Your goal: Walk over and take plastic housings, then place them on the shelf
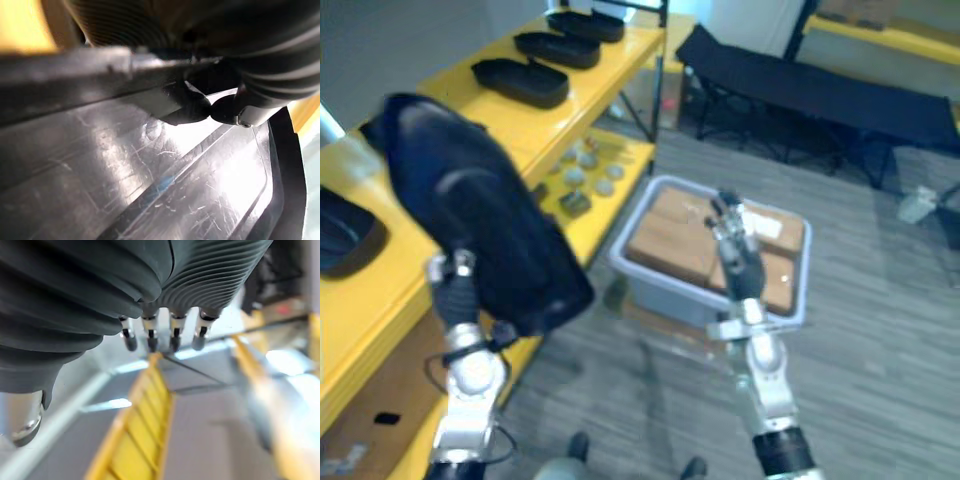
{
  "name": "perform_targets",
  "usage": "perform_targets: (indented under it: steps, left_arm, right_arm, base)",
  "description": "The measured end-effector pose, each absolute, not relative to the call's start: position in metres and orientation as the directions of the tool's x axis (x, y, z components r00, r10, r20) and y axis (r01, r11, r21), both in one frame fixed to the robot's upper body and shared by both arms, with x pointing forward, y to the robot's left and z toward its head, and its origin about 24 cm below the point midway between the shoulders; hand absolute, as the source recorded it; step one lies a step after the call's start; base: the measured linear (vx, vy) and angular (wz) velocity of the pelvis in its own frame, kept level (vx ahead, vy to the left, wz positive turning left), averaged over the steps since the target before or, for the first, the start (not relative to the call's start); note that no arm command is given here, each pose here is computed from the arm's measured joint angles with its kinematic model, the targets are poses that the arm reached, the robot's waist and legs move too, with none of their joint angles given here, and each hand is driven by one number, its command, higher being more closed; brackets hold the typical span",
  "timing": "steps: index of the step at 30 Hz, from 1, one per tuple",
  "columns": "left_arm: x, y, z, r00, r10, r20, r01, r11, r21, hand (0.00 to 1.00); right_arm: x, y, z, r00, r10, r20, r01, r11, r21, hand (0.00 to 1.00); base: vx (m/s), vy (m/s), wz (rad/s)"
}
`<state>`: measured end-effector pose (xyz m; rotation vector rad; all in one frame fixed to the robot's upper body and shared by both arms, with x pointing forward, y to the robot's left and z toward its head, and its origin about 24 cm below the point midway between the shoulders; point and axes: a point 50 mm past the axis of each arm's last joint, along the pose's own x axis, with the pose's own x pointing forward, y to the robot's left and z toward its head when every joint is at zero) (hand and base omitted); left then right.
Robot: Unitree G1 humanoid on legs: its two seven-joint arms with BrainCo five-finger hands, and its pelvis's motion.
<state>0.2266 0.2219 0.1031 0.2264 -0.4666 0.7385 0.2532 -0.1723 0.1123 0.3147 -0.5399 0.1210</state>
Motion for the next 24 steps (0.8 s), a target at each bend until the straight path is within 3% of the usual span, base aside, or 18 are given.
perform_targets:
  steps: [5,6,7,14,19,24]
  left_arm:
    - [0.217,0.239,0.115,0.536,0.647,0.542,-0.774,0.633,0.011,1.0]
    - [0.209,0.252,0.117,0.477,0.69,0.544,-0.815,0.579,-0.02,1.0]
    - [0.205,0.254,0.118,0.462,0.698,0.547,-0.821,0.57,-0.034,1.0]
    - [0.189,0.253,0.116,0.485,0.696,0.529,-0.804,0.593,-0.043,1.0]
    - [0.165,0.266,0.122,0.449,0.716,0.535,-0.831,0.555,-0.046,1.0]
    - [0.128,0.292,0.116,0.399,0.765,0.506,-0.894,0.448,0.028,1.0]
  right_arm:
    - [0.234,-0.21,0.091,0.879,-0.164,0.448,-0.014,0.93,0.367,0.0]
    - [0.21,-0.223,0.054,0.918,-0.278,0.283,0.158,0.91,0.382,0.0]
    - [0.21,-0.222,0.05,0.925,-0.28,0.255,0.164,0.903,0.398,0.0]
    - [0.21,-0.218,0.026,0.943,-0.302,0.136,0.208,0.859,0.468,0.0]
    - [0.219,-0.198,0.012,0.973,-0.229,0.043,0.181,0.86,0.477,0.0]
    - [0.25,-0.149,0.018,0.999,-0.023,0.045,0.002,0.909,0.417,0.0]
  base:
    - [0.03,0.002,-0.21]
    - [0.02,0.011,-0.42]
    - [0.01,0.008,-0.37]
    - [-0.01,0.001,0.03]
    - [-0.02,-0.009,0.62]
    - [-0.01,-0.04,0.86]
